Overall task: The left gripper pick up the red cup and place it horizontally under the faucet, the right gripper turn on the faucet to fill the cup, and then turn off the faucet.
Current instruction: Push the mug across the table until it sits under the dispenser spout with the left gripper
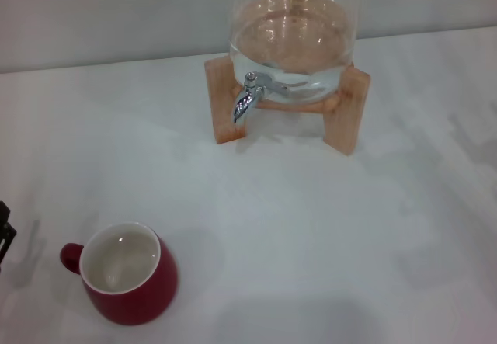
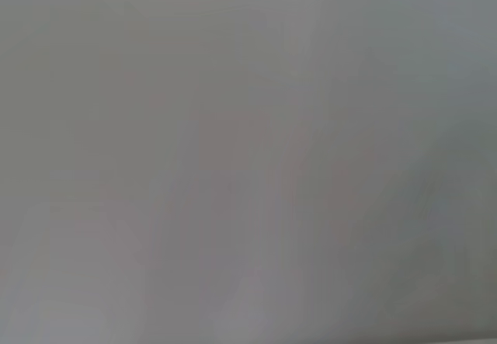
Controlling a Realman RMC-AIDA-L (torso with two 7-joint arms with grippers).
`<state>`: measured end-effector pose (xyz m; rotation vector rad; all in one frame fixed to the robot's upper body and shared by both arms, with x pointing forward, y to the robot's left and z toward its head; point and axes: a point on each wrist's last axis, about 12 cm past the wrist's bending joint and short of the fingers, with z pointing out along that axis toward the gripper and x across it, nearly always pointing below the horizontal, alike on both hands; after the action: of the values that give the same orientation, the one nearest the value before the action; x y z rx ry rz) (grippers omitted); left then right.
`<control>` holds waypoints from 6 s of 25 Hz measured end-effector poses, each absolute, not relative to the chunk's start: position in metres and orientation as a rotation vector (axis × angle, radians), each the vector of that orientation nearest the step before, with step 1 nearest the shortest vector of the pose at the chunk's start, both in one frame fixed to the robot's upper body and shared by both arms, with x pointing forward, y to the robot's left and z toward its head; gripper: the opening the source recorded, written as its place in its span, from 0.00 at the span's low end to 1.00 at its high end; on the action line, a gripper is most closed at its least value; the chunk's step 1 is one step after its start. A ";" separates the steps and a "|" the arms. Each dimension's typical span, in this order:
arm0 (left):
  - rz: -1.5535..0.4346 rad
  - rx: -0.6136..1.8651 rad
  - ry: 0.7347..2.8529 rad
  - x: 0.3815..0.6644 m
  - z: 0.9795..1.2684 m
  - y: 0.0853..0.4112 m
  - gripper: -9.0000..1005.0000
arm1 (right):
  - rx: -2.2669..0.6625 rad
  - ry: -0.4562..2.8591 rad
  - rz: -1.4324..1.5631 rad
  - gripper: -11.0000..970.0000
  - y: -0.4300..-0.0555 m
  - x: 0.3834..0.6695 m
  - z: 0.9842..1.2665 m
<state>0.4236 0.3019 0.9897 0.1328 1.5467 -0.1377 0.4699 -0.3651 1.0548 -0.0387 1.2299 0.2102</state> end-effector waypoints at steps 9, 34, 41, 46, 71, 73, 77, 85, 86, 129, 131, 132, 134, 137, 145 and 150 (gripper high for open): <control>-0.108 0.139 1.547 0.413 0.988 0.300 0.88 | -0.038 1.237 0.208 0.89 -0.366 0.471 1.055; -0.164 0.178 1.602 0.385 0.977 0.289 0.88 | -0.035 1.250 0.206 0.89 -0.365 0.471 1.053; -0.164 0.177 1.610 0.381 0.976 0.289 0.88 | -0.042 1.252 0.214 0.89 -0.364 0.471 1.052; -0.179 0.188 1.616 0.379 0.975 0.286 0.88 | -0.044 1.253 0.215 0.89 -0.364 0.471 1.052; -0.222 0.219 1.622 0.376 0.974 0.276 0.88 | -0.040 1.260 0.210 0.89 -0.365 0.469 1.051; -0.223 0.220 1.623 0.375 0.973 0.276 0.88 | -0.039 1.260 0.210 0.89 -0.365 0.469 1.051; -0.219 0.217 1.623 0.373 0.973 0.275 0.88 | -0.044 1.261 0.215 0.89 -0.364 0.469 1.051; -0.223 0.227 1.625 0.371 0.973 0.274 0.88 | -0.047 1.260 0.217 0.89 -0.364 0.469 1.051; -0.225 0.229 1.625 0.371 0.973 0.273 0.88 | -0.047 1.260 0.217 0.89 -0.363 0.469 1.051; -0.240 0.233 1.622 0.374 0.973 0.273 0.87 | -0.052 1.250 0.223 0.89 -0.363 0.469 1.052; -0.240 0.233 1.623 0.374 0.973 0.273 0.87 | -0.053 1.249 0.223 0.89 -0.363 0.469 1.052; -0.240 0.233 1.623 0.374 0.973 0.273 0.87 | -0.053 1.248 0.224 0.89 -0.362 0.470 1.053; -0.240 0.233 1.623 0.374 0.973 0.272 0.87 | -0.054 1.247 0.224 0.89 -0.362 0.470 1.053; -0.241 0.232 1.623 0.374 0.973 0.272 0.87 | -0.054 1.247 0.225 0.89 -0.362 0.470 1.053; -0.241 0.233 1.624 0.375 0.973 0.272 0.87 | -0.055 1.245 0.223 0.89 -0.363 0.470 1.053; -0.239 0.232 1.632 0.375 0.972 0.272 0.87 | -0.055 1.245 0.223 0.89 -0.363 0.470 1.053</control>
<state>0.3748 0.2719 0.9721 0.2323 1.6322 -0.2388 0.4703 -0.3630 1.0534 -0.0553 1.2451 0.2229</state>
